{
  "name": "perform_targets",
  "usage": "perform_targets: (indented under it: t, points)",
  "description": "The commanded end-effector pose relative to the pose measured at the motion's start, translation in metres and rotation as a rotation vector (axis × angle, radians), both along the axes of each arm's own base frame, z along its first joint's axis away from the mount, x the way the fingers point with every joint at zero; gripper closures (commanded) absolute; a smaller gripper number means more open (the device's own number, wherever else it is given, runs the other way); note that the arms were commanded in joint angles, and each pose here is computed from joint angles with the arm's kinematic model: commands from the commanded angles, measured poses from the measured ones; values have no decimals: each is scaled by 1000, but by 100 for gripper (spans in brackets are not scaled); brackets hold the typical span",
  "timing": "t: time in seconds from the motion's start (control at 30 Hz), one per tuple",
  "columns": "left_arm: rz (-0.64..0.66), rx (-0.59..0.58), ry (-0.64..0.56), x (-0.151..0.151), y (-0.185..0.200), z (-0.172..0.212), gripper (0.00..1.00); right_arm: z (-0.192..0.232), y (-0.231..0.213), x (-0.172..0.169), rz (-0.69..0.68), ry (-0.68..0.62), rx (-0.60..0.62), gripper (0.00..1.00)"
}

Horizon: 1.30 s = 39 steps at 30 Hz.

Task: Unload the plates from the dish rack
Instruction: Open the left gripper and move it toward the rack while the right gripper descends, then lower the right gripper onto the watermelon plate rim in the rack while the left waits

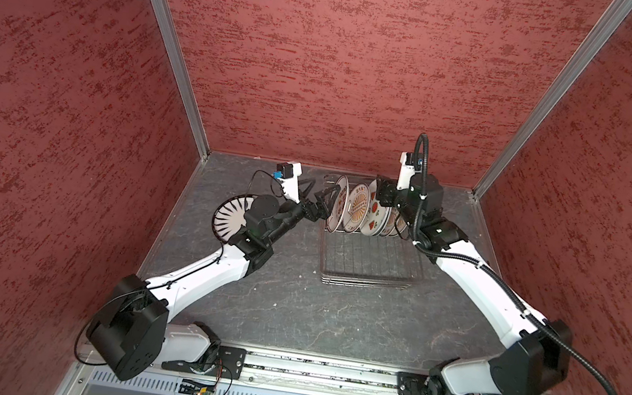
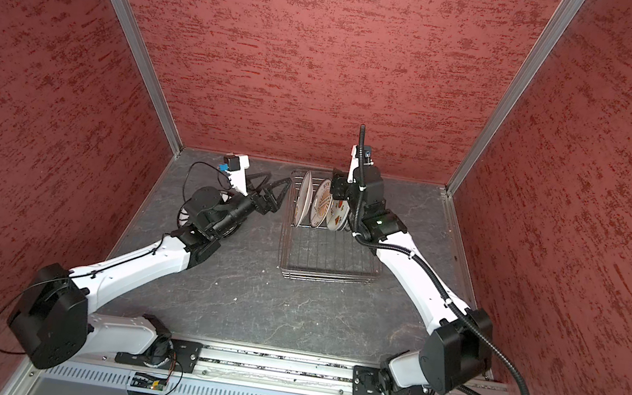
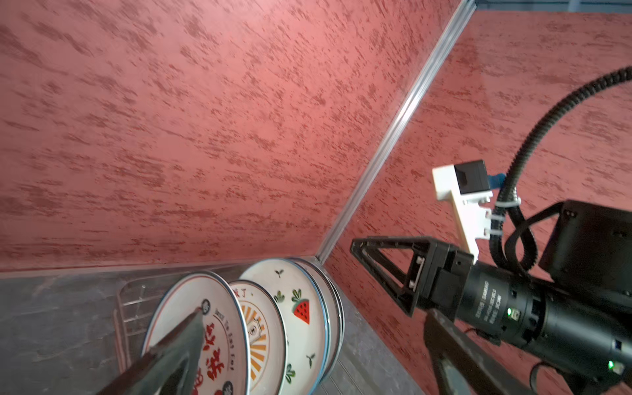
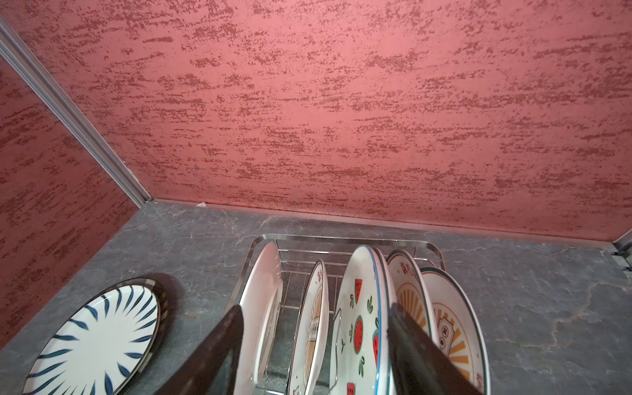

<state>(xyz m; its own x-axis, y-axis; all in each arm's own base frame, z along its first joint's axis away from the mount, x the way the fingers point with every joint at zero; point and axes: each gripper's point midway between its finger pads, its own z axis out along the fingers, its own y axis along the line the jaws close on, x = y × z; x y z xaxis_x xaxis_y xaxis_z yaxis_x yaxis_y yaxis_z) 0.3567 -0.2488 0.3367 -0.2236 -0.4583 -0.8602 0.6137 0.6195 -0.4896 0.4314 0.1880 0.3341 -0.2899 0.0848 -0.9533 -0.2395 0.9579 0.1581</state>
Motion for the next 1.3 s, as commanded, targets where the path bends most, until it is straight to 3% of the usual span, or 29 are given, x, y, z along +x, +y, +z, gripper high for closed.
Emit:
perform_targets:
  t: [0.0, 0.13, 0.27, 0.33, 0.57, 0.8, 1.27]
  points:
    - [-168, -30, 95, -19, -25, -28, 2, -5, -12, -14, -26, 30, 0, 35]
    - [-113, 16, 226, -18, -36, -53, 0, -9, -25, -19, -90, 54, 8, 40]
    - [-62, 66, 320, -21, -34, -73, 1, -22, -16, -19, -45, 91, 4, 44]
    - [-44, 54, 324, -24, -28, -74, 1, -26, -11, -13, -35, 116, -9, 51]
    - [39, 47, 327, -19, -23, -82, 1, -50, -10, 13, -80, 178, -102, 56]
    - [53, 30, 319, -5, -30, -74, 1, -62, -15, 29, -129, 191, -153, 67]
    - [72, 53, 304, 8, -38, -69, 1, -81, -26, 46, -172, 239, -178, 72]
